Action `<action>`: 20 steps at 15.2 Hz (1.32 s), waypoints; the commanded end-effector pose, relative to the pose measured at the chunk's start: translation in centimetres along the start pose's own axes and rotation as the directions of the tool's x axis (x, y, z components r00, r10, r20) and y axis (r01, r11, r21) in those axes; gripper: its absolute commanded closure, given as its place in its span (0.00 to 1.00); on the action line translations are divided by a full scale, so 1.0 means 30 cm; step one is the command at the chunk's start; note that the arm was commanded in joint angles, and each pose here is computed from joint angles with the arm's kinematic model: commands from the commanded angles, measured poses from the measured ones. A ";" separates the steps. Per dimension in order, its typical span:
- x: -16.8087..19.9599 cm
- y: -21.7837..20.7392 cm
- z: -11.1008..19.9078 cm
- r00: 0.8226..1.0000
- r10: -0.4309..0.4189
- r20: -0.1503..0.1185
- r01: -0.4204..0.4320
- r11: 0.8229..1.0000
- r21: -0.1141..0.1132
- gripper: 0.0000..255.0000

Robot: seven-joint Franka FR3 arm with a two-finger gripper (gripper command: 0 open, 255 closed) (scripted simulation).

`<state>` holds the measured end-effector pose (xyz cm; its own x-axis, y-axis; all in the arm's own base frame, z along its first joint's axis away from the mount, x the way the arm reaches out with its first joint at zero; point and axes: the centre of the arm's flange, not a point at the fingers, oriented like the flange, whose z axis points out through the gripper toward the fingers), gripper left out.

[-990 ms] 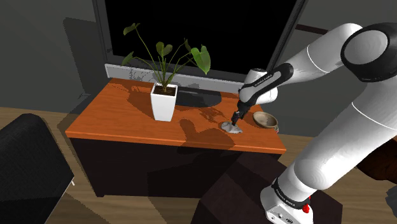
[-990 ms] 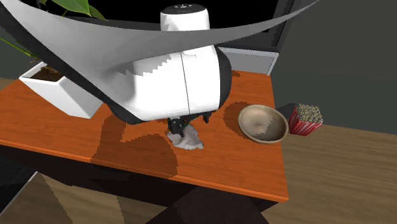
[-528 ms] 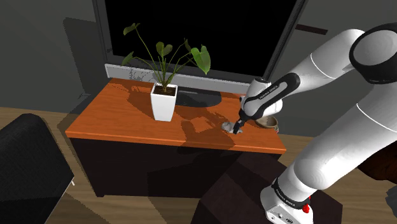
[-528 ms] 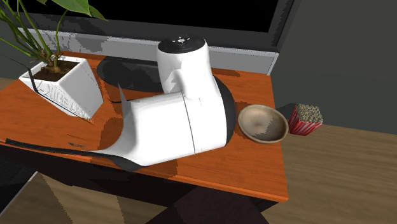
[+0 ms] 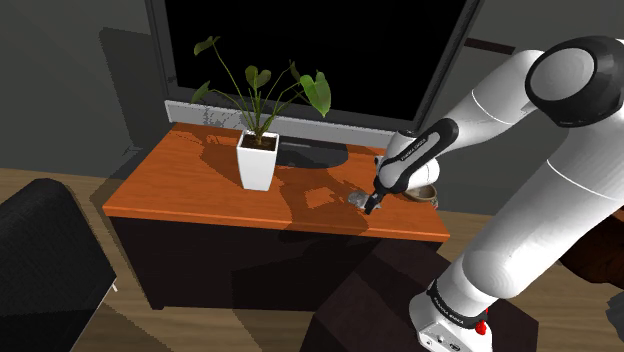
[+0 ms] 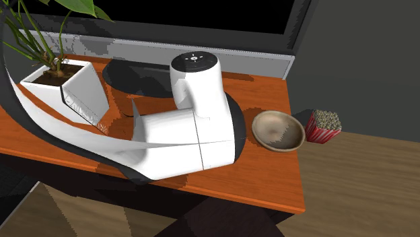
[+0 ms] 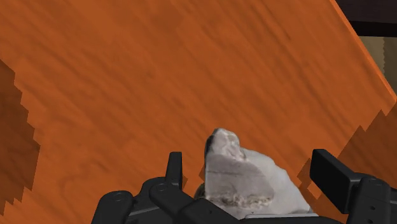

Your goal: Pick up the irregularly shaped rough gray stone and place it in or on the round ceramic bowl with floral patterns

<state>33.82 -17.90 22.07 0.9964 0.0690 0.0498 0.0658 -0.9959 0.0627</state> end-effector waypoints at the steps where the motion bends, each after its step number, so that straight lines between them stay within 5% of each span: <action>1: 0.000 0.000 0.001 1.000 0.000 0.000 0.000 1.000 0.000 0.00; 3: 0.000 0.000 0.001 1.000 0.000 0.000 0.000 1.000 0.000 0.00; 4: 0.000 0.000 0.001 1.000 0.000 0.000 0.000 1.000 0.000 1.00; 13: 0.000 0.000 0.001 1.000 0.000 0.000 0.000 1.000 0.000 1.00; 20: 0.006 0.008 -0.122 1.000 0.000 0.000 0.000 1.000 0.000 1.00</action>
<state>33.88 -17.81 25.26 0.9963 0.0691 0.0505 0.0659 -0.9959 0.0627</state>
